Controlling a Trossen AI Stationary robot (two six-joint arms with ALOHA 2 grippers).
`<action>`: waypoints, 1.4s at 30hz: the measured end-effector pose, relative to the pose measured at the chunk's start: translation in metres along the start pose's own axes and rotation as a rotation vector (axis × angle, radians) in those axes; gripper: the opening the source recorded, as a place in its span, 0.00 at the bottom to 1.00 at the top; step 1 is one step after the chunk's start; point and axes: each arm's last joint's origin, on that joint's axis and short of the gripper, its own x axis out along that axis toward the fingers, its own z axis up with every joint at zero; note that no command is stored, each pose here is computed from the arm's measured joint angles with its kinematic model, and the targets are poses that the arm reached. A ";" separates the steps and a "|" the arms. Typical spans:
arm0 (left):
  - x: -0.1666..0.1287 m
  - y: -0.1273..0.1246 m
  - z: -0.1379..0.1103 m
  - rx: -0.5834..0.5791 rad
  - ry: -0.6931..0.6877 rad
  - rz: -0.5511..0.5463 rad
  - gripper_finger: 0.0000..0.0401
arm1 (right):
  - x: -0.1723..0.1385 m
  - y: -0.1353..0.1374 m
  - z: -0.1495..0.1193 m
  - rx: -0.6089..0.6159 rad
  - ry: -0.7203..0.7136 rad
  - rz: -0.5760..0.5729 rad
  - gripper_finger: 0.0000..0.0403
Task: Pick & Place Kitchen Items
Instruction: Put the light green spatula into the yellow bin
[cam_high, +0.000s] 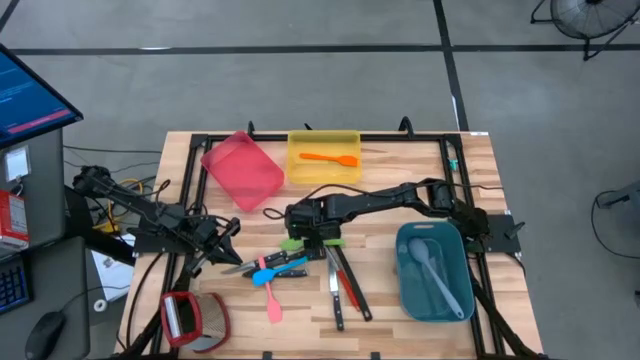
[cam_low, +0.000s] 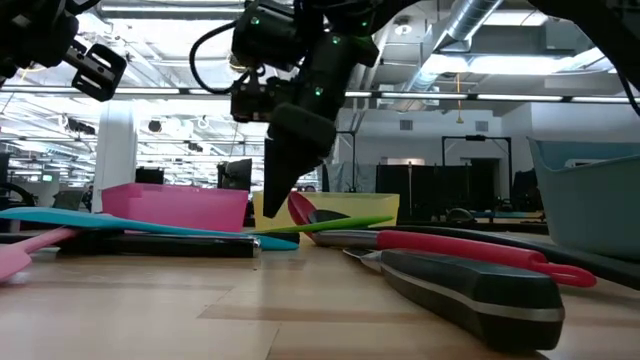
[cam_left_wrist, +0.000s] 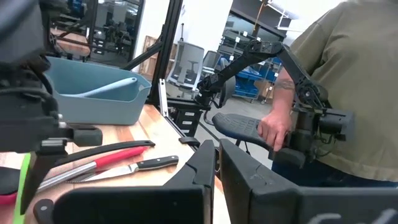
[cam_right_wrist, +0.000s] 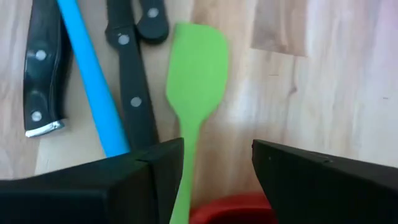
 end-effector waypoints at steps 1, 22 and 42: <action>0.000 0.000 0.000 0.000 0.000 0.000 0.02 | 0.000 -0.001 0.000 0.008 0.004 0.000 0.46; 0.000 0.000 0.001 0.001 -0.011 -0.003 0.02 | 0.030 0.005 -0.010 0.042 0.085 0.047 0.19; 0.000 -0.001 0.002 0.002 -0.020 -0.006 0.02 | -0.022 -0.004 0.023 0.089 0.076 0.049 0.04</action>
